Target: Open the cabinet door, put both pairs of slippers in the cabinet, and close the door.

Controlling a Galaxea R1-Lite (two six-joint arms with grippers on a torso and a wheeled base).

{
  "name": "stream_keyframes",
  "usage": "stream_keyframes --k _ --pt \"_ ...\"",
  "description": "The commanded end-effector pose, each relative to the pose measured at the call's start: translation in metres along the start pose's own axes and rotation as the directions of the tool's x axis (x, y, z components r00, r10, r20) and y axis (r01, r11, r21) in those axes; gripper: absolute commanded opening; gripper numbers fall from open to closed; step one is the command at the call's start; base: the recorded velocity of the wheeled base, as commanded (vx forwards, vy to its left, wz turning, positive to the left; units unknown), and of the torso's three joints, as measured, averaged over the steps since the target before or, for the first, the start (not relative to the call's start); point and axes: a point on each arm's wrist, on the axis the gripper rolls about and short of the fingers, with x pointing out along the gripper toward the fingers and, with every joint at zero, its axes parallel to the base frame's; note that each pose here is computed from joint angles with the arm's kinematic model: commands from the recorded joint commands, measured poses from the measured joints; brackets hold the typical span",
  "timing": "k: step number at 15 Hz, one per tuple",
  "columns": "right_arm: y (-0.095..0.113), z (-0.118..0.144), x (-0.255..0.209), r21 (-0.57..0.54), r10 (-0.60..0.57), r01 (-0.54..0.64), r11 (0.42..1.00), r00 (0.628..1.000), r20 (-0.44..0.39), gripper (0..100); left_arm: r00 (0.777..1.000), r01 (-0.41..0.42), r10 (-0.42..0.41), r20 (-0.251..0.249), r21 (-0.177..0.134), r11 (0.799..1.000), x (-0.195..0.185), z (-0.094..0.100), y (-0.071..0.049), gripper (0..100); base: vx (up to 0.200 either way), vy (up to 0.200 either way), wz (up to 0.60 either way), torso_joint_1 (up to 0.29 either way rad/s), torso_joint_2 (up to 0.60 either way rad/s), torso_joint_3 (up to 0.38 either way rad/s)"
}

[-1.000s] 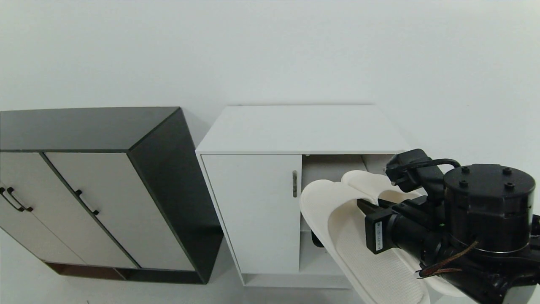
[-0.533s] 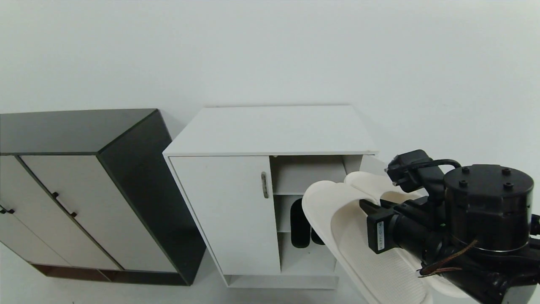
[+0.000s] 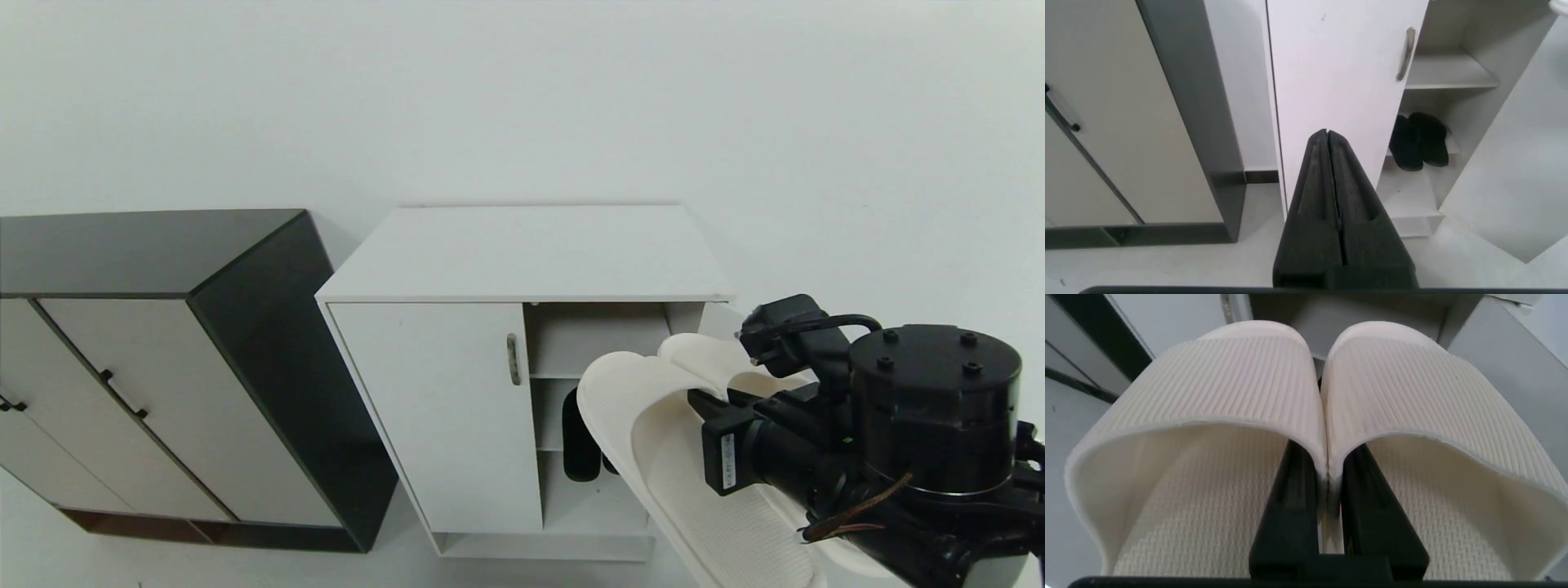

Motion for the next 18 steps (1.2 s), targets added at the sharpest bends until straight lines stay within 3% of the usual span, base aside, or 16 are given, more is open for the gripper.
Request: stream_keyframes --k 1,10,18 --pt "0.000 -0.001 0.001 -0.001 -0.001 0.001 1.000 1.000 -0.002 0 1.000 0.000 0.000 0.000 0.000 1.000 0.000 0.000 0.000 0 0.000 0.000 0.00 0.000 0.00 0.000" --pt "0.001 -0.009 0.002 -0.015 0.019 -0.019 1.000 0.999 -0.031 0 1.000 0.001 -0.001 0.000 0.000 1.000 0.000 0.000 0.000 0 0.000 0.000 0.00 -0.006 0.01 0.007" --pt "0.002 -0.014 0.004 -0.021 0.035 -0.036 0.999 0.998 -0.045 0 1.000 0.000 0.000 0.000 -0.002 1.000 0.000 0.000 0.000 0 0.000 0.000 0.00 -0.189 0.47 0.276"
